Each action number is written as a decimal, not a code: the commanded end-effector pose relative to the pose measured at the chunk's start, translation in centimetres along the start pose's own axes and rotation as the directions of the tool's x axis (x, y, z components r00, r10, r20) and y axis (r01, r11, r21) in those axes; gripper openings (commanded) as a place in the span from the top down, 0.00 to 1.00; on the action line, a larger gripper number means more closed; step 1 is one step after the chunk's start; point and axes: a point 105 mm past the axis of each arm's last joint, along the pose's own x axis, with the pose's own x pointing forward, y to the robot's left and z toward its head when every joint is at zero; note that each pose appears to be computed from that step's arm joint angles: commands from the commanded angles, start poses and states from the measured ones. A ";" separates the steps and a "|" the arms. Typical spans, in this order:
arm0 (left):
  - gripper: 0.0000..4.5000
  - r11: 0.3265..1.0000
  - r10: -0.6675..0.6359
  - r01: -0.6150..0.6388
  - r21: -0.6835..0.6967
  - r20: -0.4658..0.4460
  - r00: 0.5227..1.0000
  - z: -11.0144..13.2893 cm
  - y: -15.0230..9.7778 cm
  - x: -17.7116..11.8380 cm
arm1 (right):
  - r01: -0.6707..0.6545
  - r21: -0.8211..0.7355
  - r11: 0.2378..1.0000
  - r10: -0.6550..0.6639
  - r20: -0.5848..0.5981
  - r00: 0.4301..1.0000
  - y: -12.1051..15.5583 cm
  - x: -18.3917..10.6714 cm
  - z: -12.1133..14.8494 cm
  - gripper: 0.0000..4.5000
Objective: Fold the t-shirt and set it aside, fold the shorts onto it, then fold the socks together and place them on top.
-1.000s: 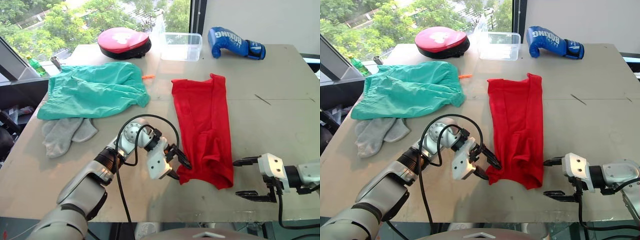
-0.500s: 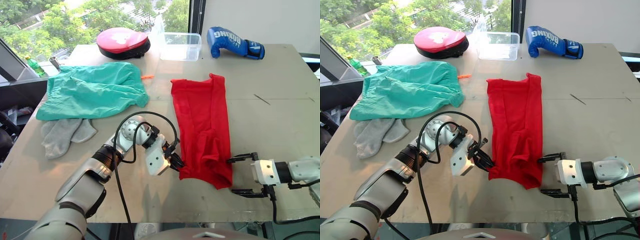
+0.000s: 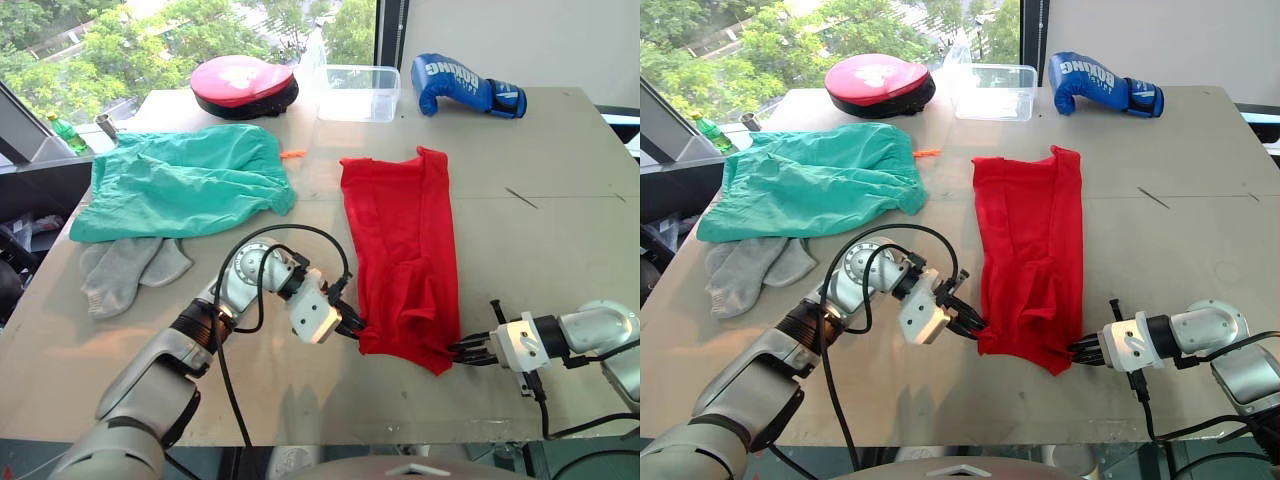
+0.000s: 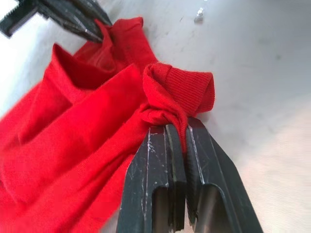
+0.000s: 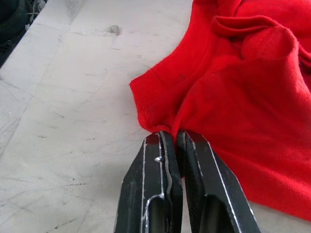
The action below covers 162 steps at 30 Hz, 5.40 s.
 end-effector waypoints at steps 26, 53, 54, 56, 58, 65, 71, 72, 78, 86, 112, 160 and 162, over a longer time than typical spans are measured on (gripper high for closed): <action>0.61 0.976 0.077 -0.083 -0.203 -0.038 0.996 0.5 -1.6 -3.1 | -0.068 0.058 0.996 0.065 0.050 0.997 0.8 0.1 1.9 1.00; 0.99 0.953 -0.097 0.095 -0.287 0.006 0.995 2.5 -8.2 -4.3 | -0.147 0.130 0.981 0.136 0.088 0.987 3.5 0.4 3.6 1.00; 0.99 0.949 -0.111 0.107 -0.298 0.003 0.994 2.5 -8.6 -4.4 | -0.156 0.139 0.978 0.144 0.090 0.985 3.9 0.5 3.7 1.00; 0.99 0.933 -0.170 0.154 -0.325 -0.023 0.985 2.5 -10.1 -4.7 | -0.175 0.168 0.970 0.162 0.089 0.983 4.7 0.5 3.7 1.00; 0.99 0.920 -0.215 0.189 -0.343 -0.037 0.976 2.5 -11.2 -5.0 | -0.189 0.204 0.960 0.171 0.103 0.980 5.1 0.5 4.0 1.00; 0.99 0.867 -0.111 0.110 -0.486 0.027 0.993 4.1 -8.0 -6.8 | -0.223 0.442 0.869 0.079 0.322 0.943 3.2 -1.4 9.0 1.00; 0.99 0.769 0.228 -0.203 -0.606 -0.036 0.973 1.7 -0.2 -11.0 | 0.002 0.607 0.795 -0.236 0.306 0.922 -6.4 -4.6 9.4 1.00; 0.99 0.747 0.296 -0.265 -0.609 -0.053 0.954 1.0 1.4 -11.7 | 0.057 0.635 0.770 -0.291 0.270 0.918 -8.0 -5.0 8.5 1.00; 0.99 0.471 0.682 -0.626 -0.622 -0.193 0.705 -3.9 10.5 -16.6 | 0.295 0.723 0.625 -0.489 0.068 0.870 -16.4 -6.4 2.4 1.00; 0.99 0.193 0.747 -0.835 -0.515 -0.475 0.466 -9.0 12.4 -17.7 | 0.530 0.733 0.426 -0.644 -0.166 0.747 -23.0 -6.2 -3.1 1.00; 0.99 -0.197 0.847 -0.863 -0.466 -0.525 0.090 -9.2 12.6 -23.3 | 0.681 0.636 0.363 -0.867 -0.036 0.496 -31.5 -4.7 5.2 1.00; 0.16 0.576 0.568 -0.658 -0.485 -0.342 0.749 -3.0 9.2 -18.8 | 0.401 0.810 0.429 -0.637 -0.043 0.770 -25.1 4.9 0.3 0.98; 0.16 0.582 0.546 -0.652 -0.486 -0.360 0.756 -2.6 8.4 -18.9 | 0.398 0.810 0.430 -0.646 -0.031 0.763 -25.2 4.0 0.4 0.98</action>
